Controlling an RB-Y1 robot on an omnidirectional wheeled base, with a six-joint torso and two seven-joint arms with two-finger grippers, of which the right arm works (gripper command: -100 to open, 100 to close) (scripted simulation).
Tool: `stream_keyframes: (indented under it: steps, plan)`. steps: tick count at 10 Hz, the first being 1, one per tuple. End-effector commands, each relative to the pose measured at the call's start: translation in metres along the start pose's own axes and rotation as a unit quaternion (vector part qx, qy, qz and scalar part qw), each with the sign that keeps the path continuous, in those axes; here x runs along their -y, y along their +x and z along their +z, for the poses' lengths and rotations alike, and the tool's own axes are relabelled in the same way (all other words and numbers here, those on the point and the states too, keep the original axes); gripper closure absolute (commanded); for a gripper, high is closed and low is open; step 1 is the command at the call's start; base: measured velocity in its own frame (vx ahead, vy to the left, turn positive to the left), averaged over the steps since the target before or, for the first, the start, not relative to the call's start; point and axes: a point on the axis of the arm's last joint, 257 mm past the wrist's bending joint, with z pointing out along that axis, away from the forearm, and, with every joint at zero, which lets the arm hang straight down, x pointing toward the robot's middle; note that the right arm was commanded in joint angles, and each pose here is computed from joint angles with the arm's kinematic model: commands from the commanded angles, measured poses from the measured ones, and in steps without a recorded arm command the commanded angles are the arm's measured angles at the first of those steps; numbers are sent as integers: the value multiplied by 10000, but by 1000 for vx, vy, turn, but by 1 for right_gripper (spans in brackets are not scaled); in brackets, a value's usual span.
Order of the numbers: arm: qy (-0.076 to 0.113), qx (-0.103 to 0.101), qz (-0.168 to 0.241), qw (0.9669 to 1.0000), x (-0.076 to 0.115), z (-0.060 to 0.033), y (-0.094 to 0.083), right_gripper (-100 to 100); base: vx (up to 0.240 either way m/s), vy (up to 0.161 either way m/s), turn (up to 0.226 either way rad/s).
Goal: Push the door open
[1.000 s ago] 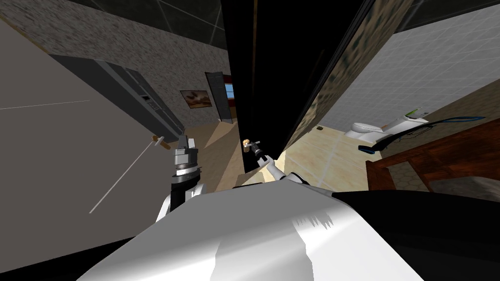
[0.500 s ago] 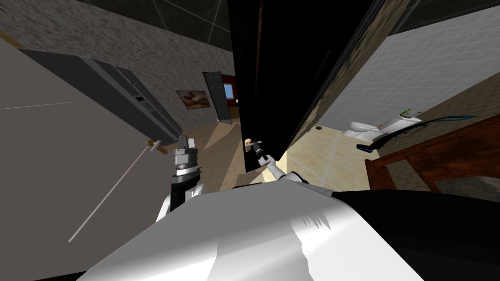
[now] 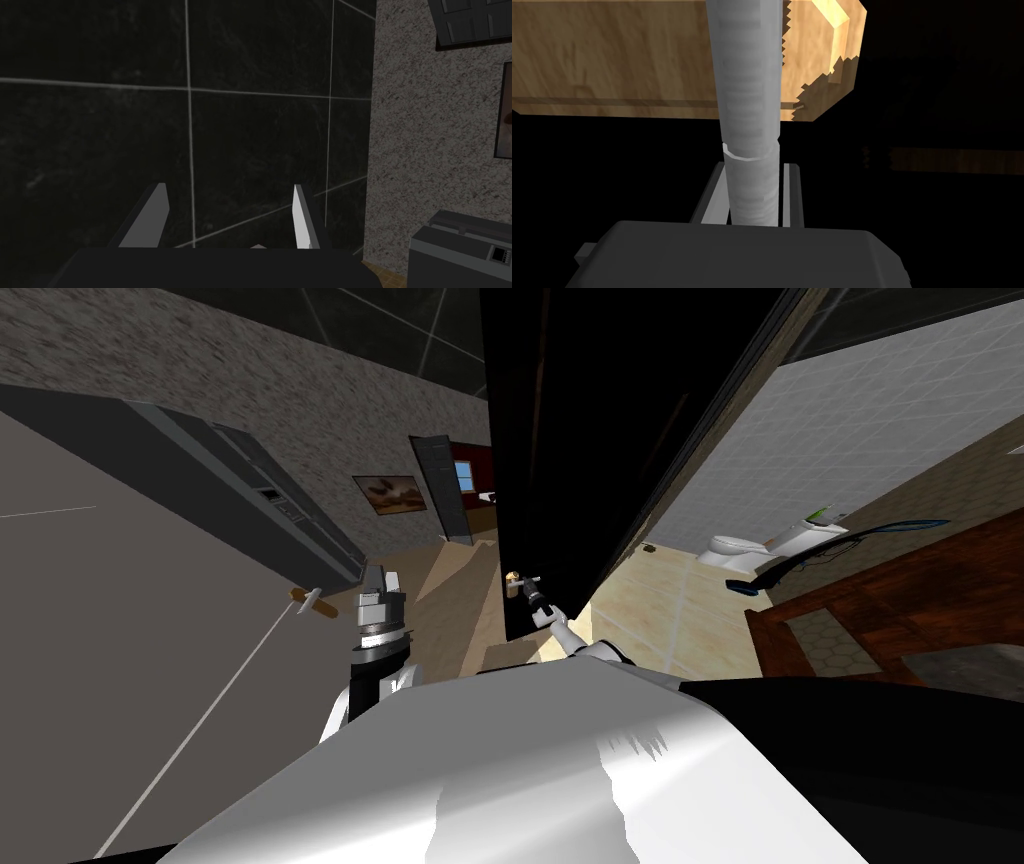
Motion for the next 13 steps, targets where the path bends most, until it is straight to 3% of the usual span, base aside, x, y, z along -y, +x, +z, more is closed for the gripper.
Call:
stream_keyframes:
  steps: [1, 9, 10, 13]
  plan:
    - [-53, 195, -32, 9998, -83, 14, -218, 100, 145, 209, -112]
    - [-19, 612, 7, 9981, -62, -28, -603, 100, 145, 144, -64]
    - [18, 597, 7, 9982, -16, -44, -579, 100, 66, 54, -36]
    - [-7, 776, 2, 9970, -45, -65, -777, 100, 146, 82, -54]
